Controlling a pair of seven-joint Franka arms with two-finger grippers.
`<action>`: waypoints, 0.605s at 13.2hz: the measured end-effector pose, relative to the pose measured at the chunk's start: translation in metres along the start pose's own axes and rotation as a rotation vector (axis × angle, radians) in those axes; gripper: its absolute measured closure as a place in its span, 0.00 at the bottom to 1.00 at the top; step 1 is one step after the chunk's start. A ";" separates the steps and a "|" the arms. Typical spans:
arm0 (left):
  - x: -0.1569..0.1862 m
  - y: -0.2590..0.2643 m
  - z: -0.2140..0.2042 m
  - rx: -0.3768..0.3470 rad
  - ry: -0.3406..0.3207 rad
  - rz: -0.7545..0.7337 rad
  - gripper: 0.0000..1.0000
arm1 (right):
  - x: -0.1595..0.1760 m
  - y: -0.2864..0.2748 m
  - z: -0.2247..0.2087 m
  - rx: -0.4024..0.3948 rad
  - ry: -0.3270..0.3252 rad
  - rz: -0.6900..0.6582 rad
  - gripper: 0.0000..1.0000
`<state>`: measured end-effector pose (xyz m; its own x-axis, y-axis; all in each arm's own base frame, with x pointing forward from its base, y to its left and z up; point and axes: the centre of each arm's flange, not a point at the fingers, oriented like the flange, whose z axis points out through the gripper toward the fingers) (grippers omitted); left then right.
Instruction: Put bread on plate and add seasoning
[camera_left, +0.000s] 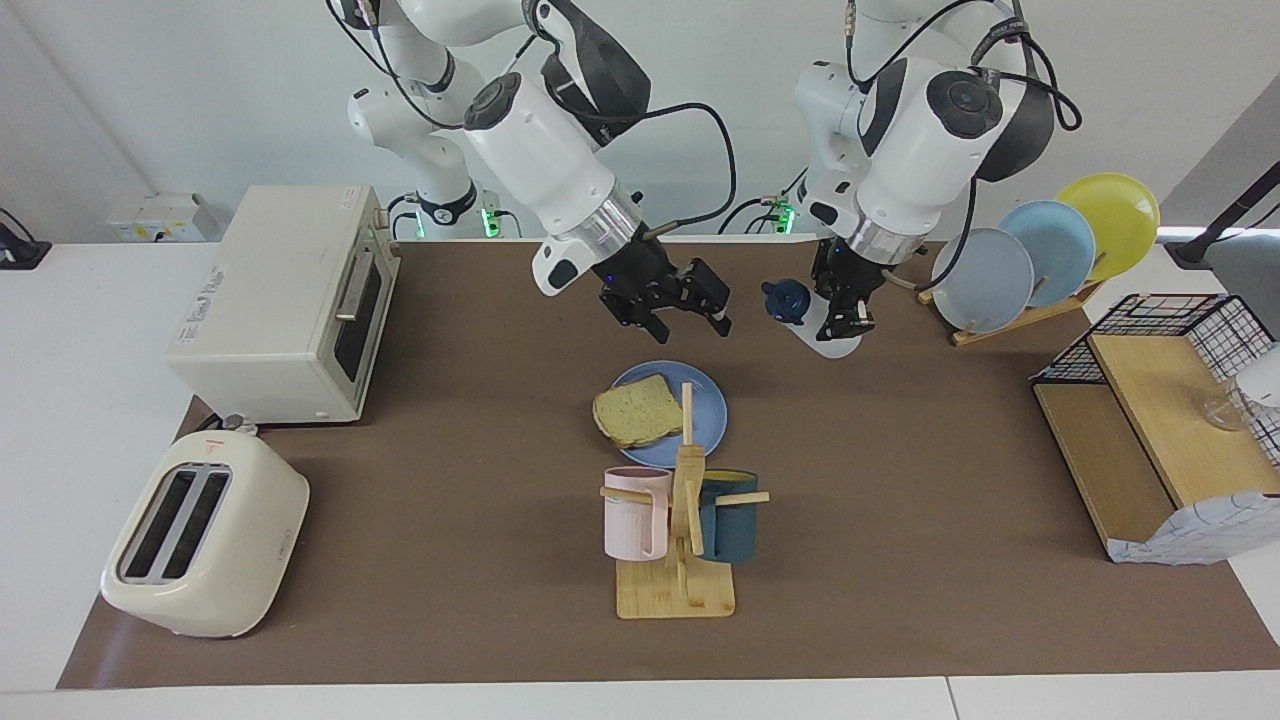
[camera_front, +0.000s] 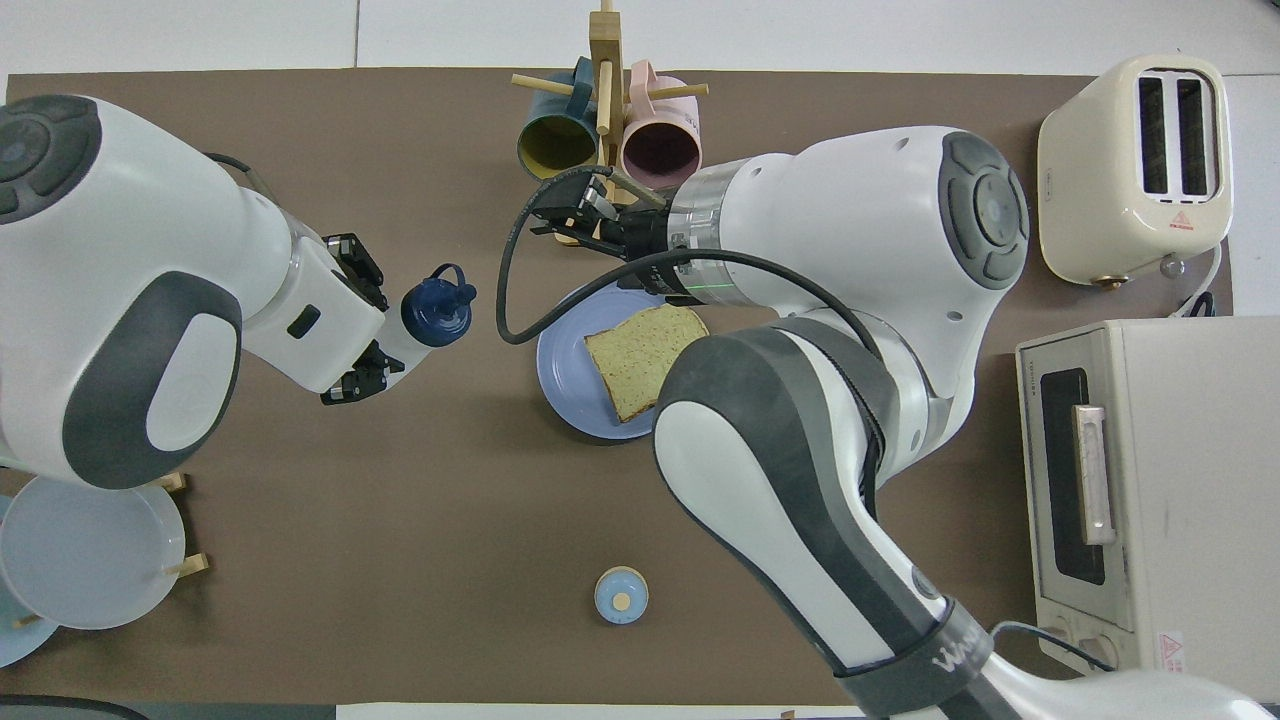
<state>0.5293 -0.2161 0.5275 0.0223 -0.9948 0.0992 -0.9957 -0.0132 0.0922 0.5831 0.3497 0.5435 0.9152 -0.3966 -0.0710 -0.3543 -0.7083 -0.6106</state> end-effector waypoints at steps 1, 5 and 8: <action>0.001 0.003 0.002 -0.007 0.000 0.004 0.56 | -0.001 0.000 0.000 0.000 -0.001 -0.001 0.00; 0.005 0.012 0.007 -0.032 -0.004 0.020 0.56 | -0.007 -0.005 0.003 0.000 -0.009 0.033 0.00; 0.005 0.013 0.007 -0.034 -0.003 0.015 0.56 | -0.021 -0.021 0.000 -0.006 -0.045 0.030 0.00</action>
<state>0.5159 -0.2216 0.5218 0.0071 -0.9952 0.0976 -0.9922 0.0051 0.1242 0.5715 0.3726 0.5575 0.9118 -0.3914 -0.1245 -0.3828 -0.7001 -0.6027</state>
